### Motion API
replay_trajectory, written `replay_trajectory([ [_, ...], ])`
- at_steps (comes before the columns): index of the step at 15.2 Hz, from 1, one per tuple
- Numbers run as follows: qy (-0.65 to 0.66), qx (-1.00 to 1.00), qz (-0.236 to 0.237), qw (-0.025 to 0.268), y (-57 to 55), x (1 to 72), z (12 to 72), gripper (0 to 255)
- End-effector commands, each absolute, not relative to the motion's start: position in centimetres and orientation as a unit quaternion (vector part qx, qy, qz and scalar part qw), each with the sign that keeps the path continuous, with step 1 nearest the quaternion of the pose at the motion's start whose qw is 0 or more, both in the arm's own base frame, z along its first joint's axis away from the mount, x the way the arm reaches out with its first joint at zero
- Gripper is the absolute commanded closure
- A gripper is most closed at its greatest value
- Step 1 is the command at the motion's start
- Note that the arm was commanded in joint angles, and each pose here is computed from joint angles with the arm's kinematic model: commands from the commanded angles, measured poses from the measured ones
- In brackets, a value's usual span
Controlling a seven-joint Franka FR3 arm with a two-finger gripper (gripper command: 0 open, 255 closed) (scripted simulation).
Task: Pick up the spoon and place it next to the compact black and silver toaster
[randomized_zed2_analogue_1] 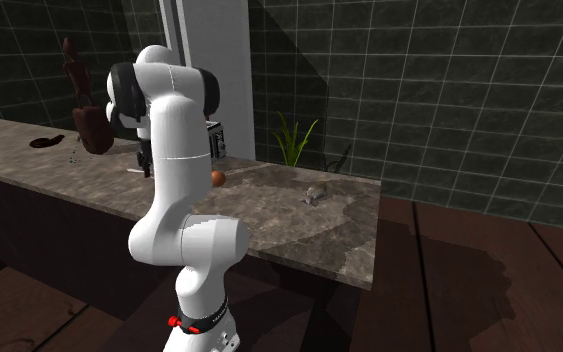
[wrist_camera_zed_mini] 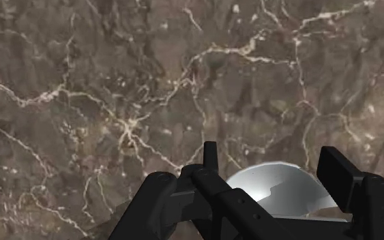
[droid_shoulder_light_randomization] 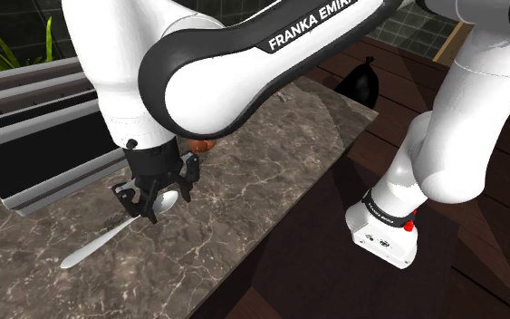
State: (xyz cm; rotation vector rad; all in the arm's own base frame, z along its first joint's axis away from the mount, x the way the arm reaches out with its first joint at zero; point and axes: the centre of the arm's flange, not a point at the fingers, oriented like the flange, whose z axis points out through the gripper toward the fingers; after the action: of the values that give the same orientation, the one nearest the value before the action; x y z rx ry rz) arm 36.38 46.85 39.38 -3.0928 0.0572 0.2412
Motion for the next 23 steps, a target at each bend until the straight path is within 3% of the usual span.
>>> replay_trajectory([
  [1, 0.018, -0.997, 0.078, 0.02, 46.8, 36.3, 38.3, 255],
  [8, 0.018, -0.997, 0.078, 0.02, 46.8, 36.3, 34.6, 255],
  [16, 0.018, -0.997, 0.078, 0.02, 46.8, 36.3, 34.5, 255],
  [17, 0.018, -0.997, 0.078, 0.02, 46.8, 36.3, 34.5, 0],
  [23, 0.018, -0.997, 0.078, 0.02, 46.8, 36.5, 35.8, 0],
])
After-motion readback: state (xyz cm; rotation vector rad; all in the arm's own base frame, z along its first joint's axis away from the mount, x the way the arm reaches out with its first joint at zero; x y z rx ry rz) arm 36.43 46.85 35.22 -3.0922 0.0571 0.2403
